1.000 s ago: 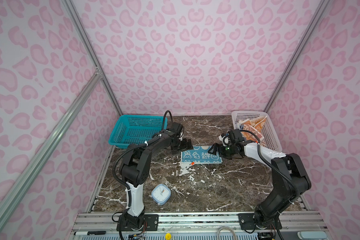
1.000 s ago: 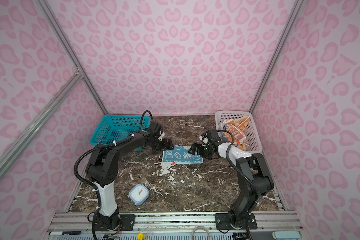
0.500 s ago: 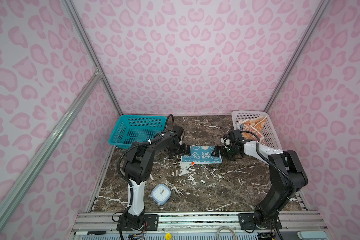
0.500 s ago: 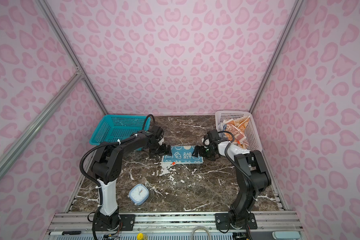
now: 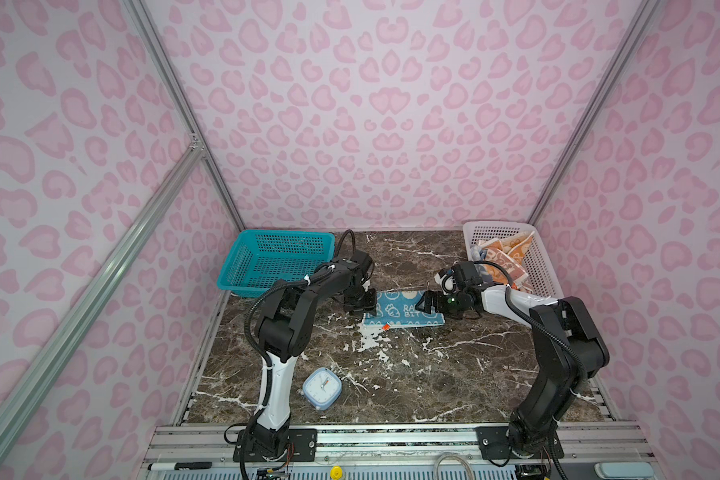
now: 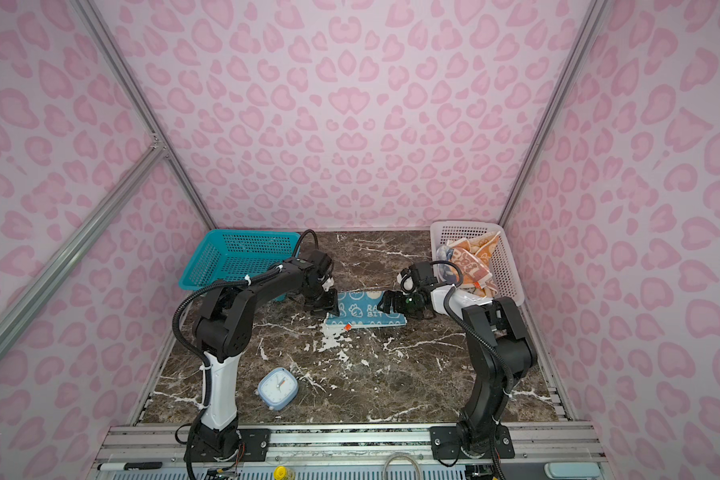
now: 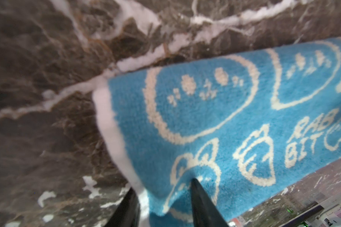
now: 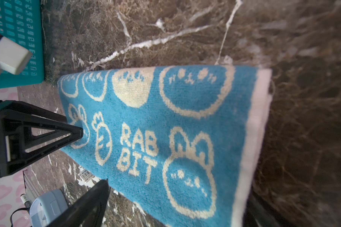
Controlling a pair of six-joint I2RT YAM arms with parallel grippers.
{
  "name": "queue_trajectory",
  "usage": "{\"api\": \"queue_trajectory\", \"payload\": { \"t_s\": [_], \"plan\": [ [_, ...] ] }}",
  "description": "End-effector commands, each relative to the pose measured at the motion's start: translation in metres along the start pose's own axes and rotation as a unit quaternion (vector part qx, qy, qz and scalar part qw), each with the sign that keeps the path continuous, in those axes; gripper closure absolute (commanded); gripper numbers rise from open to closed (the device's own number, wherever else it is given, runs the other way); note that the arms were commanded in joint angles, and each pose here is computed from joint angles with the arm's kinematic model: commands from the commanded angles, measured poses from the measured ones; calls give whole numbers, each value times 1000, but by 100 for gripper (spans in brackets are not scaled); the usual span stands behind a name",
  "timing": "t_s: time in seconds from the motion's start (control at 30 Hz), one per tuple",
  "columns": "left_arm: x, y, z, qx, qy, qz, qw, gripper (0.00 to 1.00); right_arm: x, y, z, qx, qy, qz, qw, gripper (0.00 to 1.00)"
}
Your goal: Fold and stack the towels
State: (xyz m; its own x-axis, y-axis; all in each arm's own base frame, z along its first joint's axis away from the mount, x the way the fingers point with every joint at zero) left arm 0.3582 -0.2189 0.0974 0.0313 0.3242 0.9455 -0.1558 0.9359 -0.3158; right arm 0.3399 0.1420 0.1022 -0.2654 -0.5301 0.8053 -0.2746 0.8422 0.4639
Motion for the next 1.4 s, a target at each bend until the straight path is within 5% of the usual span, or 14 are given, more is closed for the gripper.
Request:
{"api": "queue_trajectory", "payload": {
  "t_s": [0.0, 0.27, 0.77, 1.0, 1.37],
  "plan": [
    [-6, 5, 5, 0, 24, -19, 1000, 66, -9, -8, 22, -34, 54, 23, 998, 1],
    [3, 2, -6, -15, -10, -43, 999, 96, -11, 0, 21, -30, 52, 15, 998, 1],
    [87, 4, -30, -77, -125, -219, 965, 96, 0, 12, 8, -8, 38, 15, 999, 1],
    [143, 3, -36, -98, -197, -250, 943, 96, 7, 26, -13, 13, 28, 17, 999, 1],
    [192, 50, -63, -79, -245, -287, 923, 96, 4, 50, -38, 46, 37, 8, 998, 1]
  ]
}}
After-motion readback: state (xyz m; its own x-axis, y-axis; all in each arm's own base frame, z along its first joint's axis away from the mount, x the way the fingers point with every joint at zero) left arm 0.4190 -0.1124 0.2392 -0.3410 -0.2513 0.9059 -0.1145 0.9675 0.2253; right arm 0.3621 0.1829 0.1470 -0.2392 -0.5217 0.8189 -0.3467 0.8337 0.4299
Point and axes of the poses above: each gripper's point midway between its finger pads, its own x axis back along the fingers, its own y axis along the line the jaws close on, z = x × y, the point moved 8 cm from there along x, back along the fingers, and after that the axes turned 12 degrees about x, right-handed, at the moved point
